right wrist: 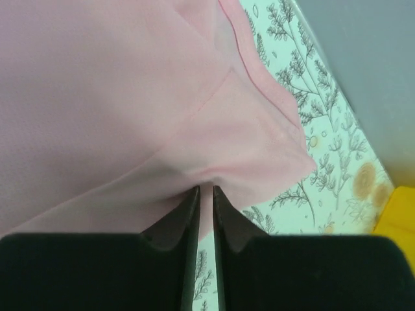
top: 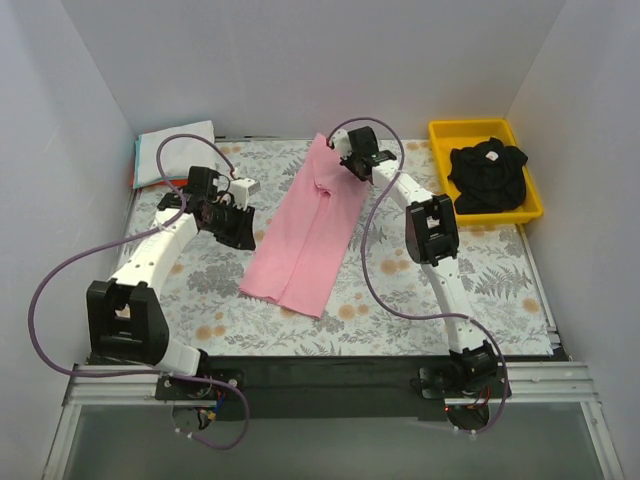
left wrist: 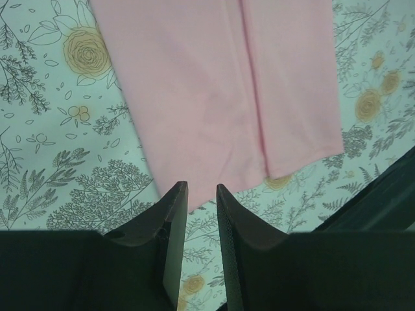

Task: Fold and stack the t-shirts
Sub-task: Fold the tshirt

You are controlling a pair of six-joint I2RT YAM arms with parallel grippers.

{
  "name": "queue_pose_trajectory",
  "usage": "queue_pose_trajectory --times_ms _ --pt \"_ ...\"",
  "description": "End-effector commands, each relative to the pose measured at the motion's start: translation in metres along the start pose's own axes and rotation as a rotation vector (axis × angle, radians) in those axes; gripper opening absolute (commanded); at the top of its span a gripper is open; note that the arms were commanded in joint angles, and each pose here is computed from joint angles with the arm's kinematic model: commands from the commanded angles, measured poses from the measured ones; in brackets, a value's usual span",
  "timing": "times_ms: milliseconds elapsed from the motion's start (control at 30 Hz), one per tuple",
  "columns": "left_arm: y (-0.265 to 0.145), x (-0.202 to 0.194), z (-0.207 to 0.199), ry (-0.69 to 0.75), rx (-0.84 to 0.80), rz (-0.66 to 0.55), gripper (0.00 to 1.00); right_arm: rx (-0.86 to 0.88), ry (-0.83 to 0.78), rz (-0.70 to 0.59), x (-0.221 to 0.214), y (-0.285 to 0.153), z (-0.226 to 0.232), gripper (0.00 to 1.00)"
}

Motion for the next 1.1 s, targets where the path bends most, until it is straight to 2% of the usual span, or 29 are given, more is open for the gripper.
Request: queue_pose_trajectory --times_ms 0,67,133,200,233,333,433,533,667,733,800,833,900,1033,1067 --pt "0.016 0.000 0.012 0.078 0.064 0.055 0.24 -0.229 -0.142 -0.145 0.025 0.011 -0.008 0.20" --pt "0.031 -0.002 0.019 0.093 0.073 0.088 0.24 -0.346 -0.127 -0.263 0.048 -0.005 -0.030 0.23" --pt "0.044 -0.002 0.019 0.114 0.076 0.108 0.24 -0.417 -0.072 -0.321 0.074 -0.028 -0.052 0.23" --pt "0.054 0.003 0.018 0.157 0.092 0.098 0.24 -0.425 -0.060 -0.334 0.077 -0.043 -0.059 0.24" --pt "0.061 0.007 0.018 0.177 0.095 0.087 0.24 -0.440 -0.045 -0.379 0.088 -0.070 -0.071 0.25" --pt "0.082 0.002 0.018 0.231 0.114 0.119 0.24 -0.415 -0.050 -0.427 0.092 -0.112 -0.076 0.29" --pt "0.104 -0.008 0.024 0.284 0.166 0.181 0.22 -0.424 -0.044 -0.447 0.092 -0.143 -0.082 0.40" --pt "0.116 -0.019 0.025 0.313 0.185 0.208 0.21 -0.396 -0.045 -0.431 0.091 -0.164 -0.083 0.43" --pt "0.129 -0.043 0.013 0.332 0.173 0.299 0.18 -0.298 -0.037 -0.326 0.067 -0.173 -0.068 0.46" --pt "0.135 -0.051 -0.001 0.357 0.149 0.328 0.18 -0.278 -0.006 -0.307 0.061 -0.186 -0.067 0.48" --pt "0.139 -0.060 -0.023 0.369 0.093 0.358 0.18 -0.201 0.015 -0.229 0.040 -0.188 -0.058 0.51" --pt "0.141 -0.063 -0.032 0.374 0.069 0.369 0.18 -0.160 0.043 -0.243 0.038 -0.198 -0.057 0.53" --pt "0.146 -0.071 -0.059 0.400 0.001 0.403 0.18 -0.080 0.087 -0.192 0.016 -0.205 -0.058 0.60" --pt "0.154 -0.068 -0.085 0.401 -0.041 0.412 0.18 0.102 0.147 -0.234 -0.004 -0.235 -0.060 0.77" --pt "0.153 -0.065 -0.087 0.387 -0.044 0.409 0.18 0.132 0.139 -0.222 -0.011 -0.242 -0.059 0.86"
Point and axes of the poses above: each gripper's point midway between its finger pads, its own y axis out along the fingers, its own z axis along the line the jaws close on, x = y × z, the point moved 7 cm from there along -y, back along the fingers, and after that the axes turned 6 degrees about -y, right-handed, at the moved point
